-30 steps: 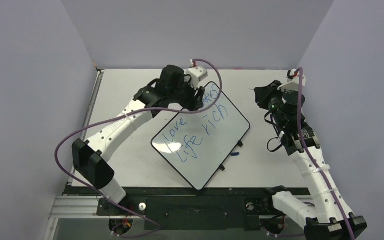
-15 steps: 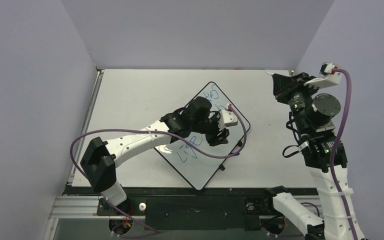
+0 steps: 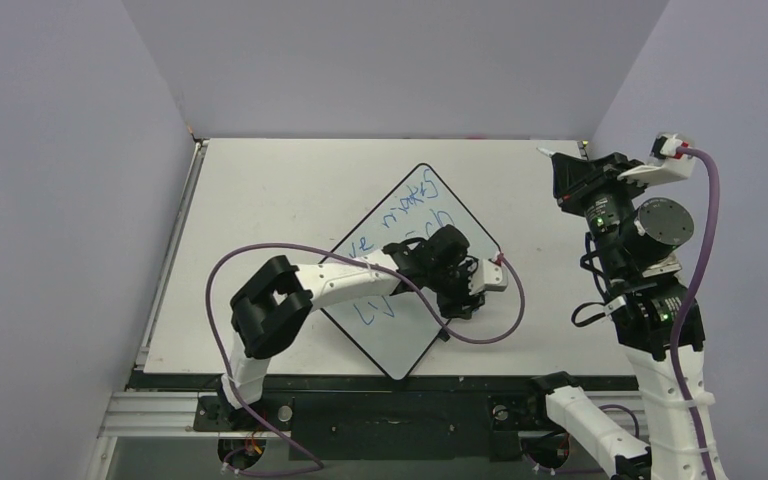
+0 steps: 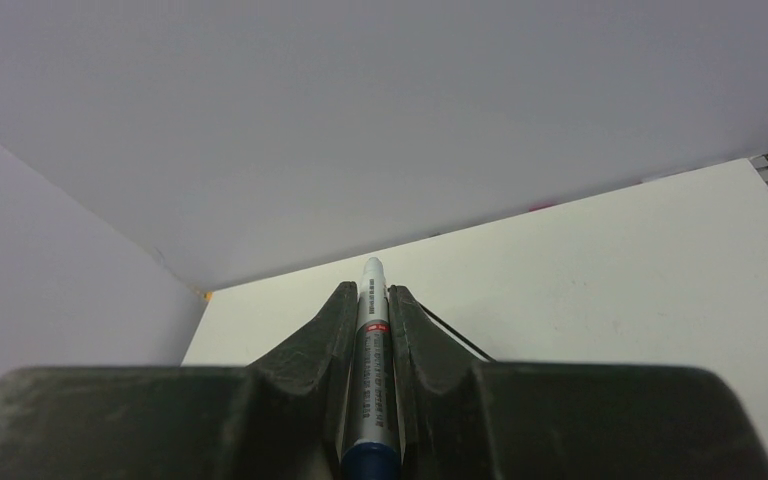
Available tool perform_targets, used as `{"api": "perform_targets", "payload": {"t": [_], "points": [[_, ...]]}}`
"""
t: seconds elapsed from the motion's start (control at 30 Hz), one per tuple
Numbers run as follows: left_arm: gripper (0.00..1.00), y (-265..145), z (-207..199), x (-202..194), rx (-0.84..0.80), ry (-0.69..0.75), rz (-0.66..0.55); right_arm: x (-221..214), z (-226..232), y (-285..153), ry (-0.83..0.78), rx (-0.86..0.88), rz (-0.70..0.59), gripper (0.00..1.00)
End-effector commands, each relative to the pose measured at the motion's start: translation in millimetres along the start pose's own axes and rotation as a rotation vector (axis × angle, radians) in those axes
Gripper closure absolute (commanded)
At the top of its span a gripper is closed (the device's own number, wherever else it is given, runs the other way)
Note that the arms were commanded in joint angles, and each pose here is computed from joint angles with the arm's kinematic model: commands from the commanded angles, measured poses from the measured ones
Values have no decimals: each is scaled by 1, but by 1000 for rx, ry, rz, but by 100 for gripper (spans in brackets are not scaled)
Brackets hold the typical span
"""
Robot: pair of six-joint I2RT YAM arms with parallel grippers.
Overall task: Write a sentence on the whiteboard
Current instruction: Pick up the pen cap from the center of the board.
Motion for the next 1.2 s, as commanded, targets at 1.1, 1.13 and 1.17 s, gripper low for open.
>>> {"api": "perform_targets", "payload": {"t": [1.1, 1.13, 1.17], "points": [[54, 63, 30, -32, 100, 55, 181, 6, -2, -13, -25, 2, -30, 100], [54, 63, 32, -33, 104, 55, 187, 6, -2, -13, -25, 2, -29, 100], [54, 62, 33, -36, 110, 51, 202, 6, -2, -13, -25, 2, -31, 100]]}}
Point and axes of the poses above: each gripper's point midway between its finger pads, its own y axis out along the fingers, its own z axis along the line the jaws close on, x = y × z, the point moved 3 cm from there along -y, back along the fingers, and after that the axes turned 2 degrees about -y, right-handed, at the moved point
